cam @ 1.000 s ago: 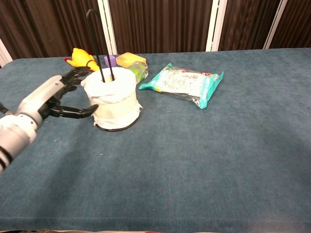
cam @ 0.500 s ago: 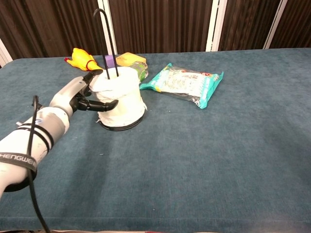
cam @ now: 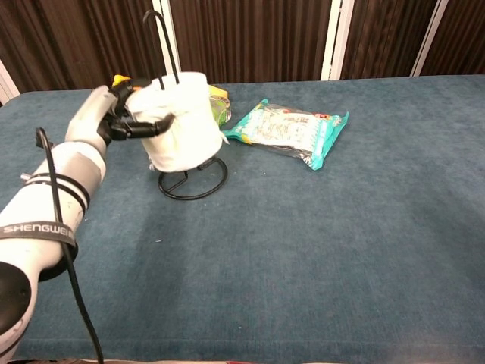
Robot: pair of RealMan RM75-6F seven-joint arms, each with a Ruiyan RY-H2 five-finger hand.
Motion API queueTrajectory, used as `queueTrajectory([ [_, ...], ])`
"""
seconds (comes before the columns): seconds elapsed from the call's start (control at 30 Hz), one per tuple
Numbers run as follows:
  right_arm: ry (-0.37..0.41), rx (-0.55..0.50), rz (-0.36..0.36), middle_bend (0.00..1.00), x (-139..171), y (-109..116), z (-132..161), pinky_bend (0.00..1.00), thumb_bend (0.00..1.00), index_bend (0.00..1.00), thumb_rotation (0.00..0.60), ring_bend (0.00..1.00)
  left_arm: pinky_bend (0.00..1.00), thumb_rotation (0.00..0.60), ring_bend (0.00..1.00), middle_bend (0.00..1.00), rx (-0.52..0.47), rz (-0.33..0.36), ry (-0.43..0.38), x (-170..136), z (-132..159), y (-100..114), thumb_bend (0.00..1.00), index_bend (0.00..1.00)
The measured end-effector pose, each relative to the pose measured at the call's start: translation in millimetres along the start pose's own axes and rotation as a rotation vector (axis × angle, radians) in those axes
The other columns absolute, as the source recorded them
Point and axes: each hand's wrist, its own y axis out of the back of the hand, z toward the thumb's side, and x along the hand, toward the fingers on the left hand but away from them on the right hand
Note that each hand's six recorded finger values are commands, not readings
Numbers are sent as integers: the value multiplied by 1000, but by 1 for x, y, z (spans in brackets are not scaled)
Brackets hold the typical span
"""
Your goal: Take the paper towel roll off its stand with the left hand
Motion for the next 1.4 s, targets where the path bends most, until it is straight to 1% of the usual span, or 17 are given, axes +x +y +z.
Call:
queueTrajectory([
  [0.17, 5, 3, 7, 0, 0, -1, 1, 0, 29, 0, 600, 0, 759, 600, 749, 683, -34, 41, -69, 2, 29, 16, 739, 761],
  [0.27, 6, 4, 7, 0, 0, -1, 1, 0, 28, 0, 600, 0, 762, 600, 749, 682, -60, 67, -123, 3, 54, 32, 740, 761],
  [0.37, 7, 3, 7, 0, 1, -1, 2, 0, 28, 0, 600, 0, 765, 600, 749, 682, -81, 112, -185, 5, 84, 58, 740, 761],
  [0.4, 8, 3, 8, 0, 1, -1, 2, 0, 29, 0, 600, 0, 765, 600, 749, 682, -86, 134, -208, 6, 96, 69, 739, 761],
  [0.57, 17, 6, 11, 0, 1, -2, 4, 0, 28, 0, 600, 0, 771, 600, 748, 682, -127, 202, -274, 5, 139, 112, 736, 761],
  [0.6, 18, 7, 12, 0, 1, -3, 4, 0, 28, 0, 600, 0, 771, 600, 748, 682, -132, 219, -290, 5, 148, 125, 737, 762],
  [0.67, 18, 7, 11, 0, 1, -2, 4, 0, 28, 0, 600, 0, 773, 600, 746, 682, -122, 247, -308, 4, 158, 144, 738, 765],
  [0.73, 18, 5, 8, 0, 2, -2, 4, 0, 28, 0, 600, 0, 775, 600, 746, 683, -86, 281, -314, 4, 159, 166, 736, 766],
  [0.77, 17, 5, 5, 0, 2, -1, 4, 0, 29, 0, 600, 0, 775, 600, 746, 683, -65, 296, -311, 4, 156, 175, 735, 767],
  [0.83, 17, 6, 3, 0, 3, -1, 4, 0, 28, 0, 600, 0, 775, 600, 746, 683, -11, 326, -286, 3, 141, 194, 732, 767],
  [0.9, 20, 8, 6, 0, 3, -2, 5, 0, 29, 0, 600, 0, 775, 600, 746, 683, 25, 340, -246, 2, 116, 206, 728, 767],
  [0.97, 23, 11, 7, 0, 4, -2, 6, 0, 28, 0, 600, 0, 777, 600, 746, 685, 41, 337, -214, 3, 93, 210, 725, 769],
  [1.07, 26, 18, 9, 0, 4, -4, 8, 0, 29, 0, 600, 0, 778, 600, 746, 687, 45, 330, -153, 4, 48, 217, 725, 770],
  [1.1, 27, 21, 12, 0, 4, -5, 9, 0, 29, 0, 600, 0, 778, 600, 746, 687, 53, 327, -127, 4, 28, 219, 724, 771],
  [1.23, 29, 34, 29, 0, 2, -10, 12, 0, 28, 0, 600, 0, 775, 600, 735, 688, 107, 306, -61, 1, -32, 219, 720, 773],
  [1.3, 27, 38, 34, 0, 1, -12, 13, 0, 28, 0, 600, 0, 755, 600, 704, 687, 107, 272, -46, -5, -59, 211, 709, 770],
  [1.4, 25, 40, 36, 0, -1, -14, 14, 0, 29, 0, 600, 0, 627, 600, 608, 663, 99, 207, -43, -15, -88, 188, 676, 723],
])
